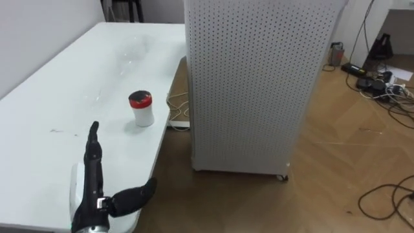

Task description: Pick garbage

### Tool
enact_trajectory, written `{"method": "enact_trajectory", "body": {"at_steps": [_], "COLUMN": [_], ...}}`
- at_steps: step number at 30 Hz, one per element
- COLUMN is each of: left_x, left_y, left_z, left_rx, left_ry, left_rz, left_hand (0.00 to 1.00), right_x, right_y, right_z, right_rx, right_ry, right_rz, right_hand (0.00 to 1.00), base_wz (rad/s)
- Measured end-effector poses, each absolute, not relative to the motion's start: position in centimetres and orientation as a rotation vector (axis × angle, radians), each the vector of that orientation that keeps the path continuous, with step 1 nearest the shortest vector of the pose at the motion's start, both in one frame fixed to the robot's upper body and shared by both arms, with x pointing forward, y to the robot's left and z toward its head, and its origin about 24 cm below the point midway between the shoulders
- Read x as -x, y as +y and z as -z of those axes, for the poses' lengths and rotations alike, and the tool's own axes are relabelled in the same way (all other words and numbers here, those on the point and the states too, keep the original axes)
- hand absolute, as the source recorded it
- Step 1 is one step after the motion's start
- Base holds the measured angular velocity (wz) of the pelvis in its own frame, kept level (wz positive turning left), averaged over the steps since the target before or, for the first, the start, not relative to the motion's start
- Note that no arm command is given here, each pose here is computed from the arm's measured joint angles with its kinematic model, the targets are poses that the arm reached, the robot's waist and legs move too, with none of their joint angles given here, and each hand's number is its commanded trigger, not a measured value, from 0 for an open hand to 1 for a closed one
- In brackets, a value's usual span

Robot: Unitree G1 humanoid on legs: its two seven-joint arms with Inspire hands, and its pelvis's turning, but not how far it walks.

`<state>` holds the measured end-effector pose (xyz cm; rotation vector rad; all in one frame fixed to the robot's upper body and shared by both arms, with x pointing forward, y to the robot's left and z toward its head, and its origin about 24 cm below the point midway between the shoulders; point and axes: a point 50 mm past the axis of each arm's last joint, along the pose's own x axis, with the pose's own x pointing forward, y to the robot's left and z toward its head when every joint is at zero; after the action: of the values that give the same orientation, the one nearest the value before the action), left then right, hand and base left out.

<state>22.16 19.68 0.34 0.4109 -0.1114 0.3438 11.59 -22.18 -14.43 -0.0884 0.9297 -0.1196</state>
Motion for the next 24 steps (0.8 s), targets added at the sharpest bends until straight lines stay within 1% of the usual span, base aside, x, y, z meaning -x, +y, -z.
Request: {"method": "enact_trajectory", "body": {"at_steps": [8,14,18,22,24], "left_x": [-22.3,-22.5,-22.6,-22.6,-22.6], "left_y": [20.0,19.7,19.5,19.4,19.3], "left_z": [-0.6,-1.4,-2.0,-1.9,-1.9], "left_rx": [-0.428,-0.434,-0.427,-0.419,-0.419], "left_ry": [-0.126,-0.169,-0.198,-0.197,-0.196], "left_rz": [-0.346,-0.337,-0.339,-0.341,-0.339], "left_hand": [0.00,0.00,0.00,0.00,0.00], "right_x": [-12.3,-13.3,-13.4,-13.0,-12.8], "right_y": [-22.1,-21.6,-21.6,-21.7,-21.6], "right_z": [14.0,13.5,13.5,13.6,13.7], "right_rx": [0.103,0.096,0.094,0.081,0.082], "right_ry": [0.898,0.849,0.847,0.859,0.865], "right_rz": [0.099,0.087,0.082,0.078,0.075], "right_hand": [1.00,1.00,1.00,1.00,1.00], "base_wz": [0.02,0.18,0.03,-0.02,0.26]}}
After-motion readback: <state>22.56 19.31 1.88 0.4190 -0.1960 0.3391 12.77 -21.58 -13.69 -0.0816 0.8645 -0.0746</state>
